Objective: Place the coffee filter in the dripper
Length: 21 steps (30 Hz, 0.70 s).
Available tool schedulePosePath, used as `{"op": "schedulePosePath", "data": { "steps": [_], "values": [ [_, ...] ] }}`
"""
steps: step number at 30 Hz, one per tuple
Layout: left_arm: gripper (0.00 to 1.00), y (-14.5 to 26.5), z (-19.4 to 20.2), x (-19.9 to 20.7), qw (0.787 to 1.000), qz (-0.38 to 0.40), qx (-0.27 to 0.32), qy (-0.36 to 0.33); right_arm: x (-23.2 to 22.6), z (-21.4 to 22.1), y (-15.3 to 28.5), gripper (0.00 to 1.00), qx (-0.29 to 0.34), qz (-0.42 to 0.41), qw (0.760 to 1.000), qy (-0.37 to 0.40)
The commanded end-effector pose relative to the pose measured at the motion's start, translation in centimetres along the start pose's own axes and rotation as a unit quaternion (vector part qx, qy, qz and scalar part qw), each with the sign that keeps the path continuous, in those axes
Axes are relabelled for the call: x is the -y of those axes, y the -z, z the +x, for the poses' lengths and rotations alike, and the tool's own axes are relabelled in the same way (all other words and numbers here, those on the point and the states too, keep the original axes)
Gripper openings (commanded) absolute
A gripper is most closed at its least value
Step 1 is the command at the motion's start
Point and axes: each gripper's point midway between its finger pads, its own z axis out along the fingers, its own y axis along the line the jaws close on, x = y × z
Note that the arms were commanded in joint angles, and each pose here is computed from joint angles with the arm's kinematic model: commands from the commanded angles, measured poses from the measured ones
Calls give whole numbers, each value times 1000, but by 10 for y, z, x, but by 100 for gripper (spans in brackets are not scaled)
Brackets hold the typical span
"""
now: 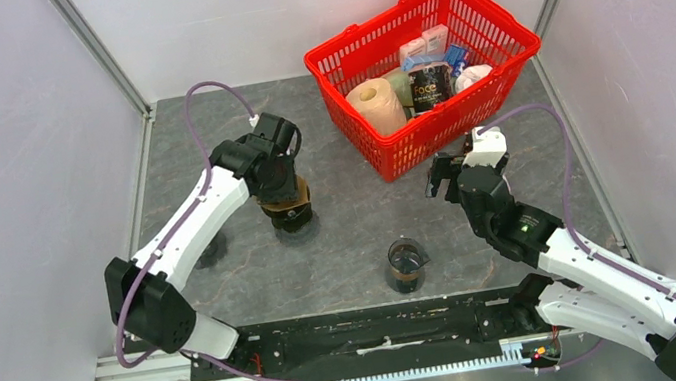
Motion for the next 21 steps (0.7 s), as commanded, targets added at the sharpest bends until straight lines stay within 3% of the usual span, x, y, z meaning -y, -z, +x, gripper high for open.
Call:
{"op": "schedulePosePath", "data": {
  "steps": [1,21],
  "values": [
    [47,31,-20,6,998,31,50,21,-5,-12,-1,99,19,-5,1000,-9],
    [52,64,-44,4,989,50,125,58,-5,-11,-1,99,18,-6,1000,-9]
  ]
}}
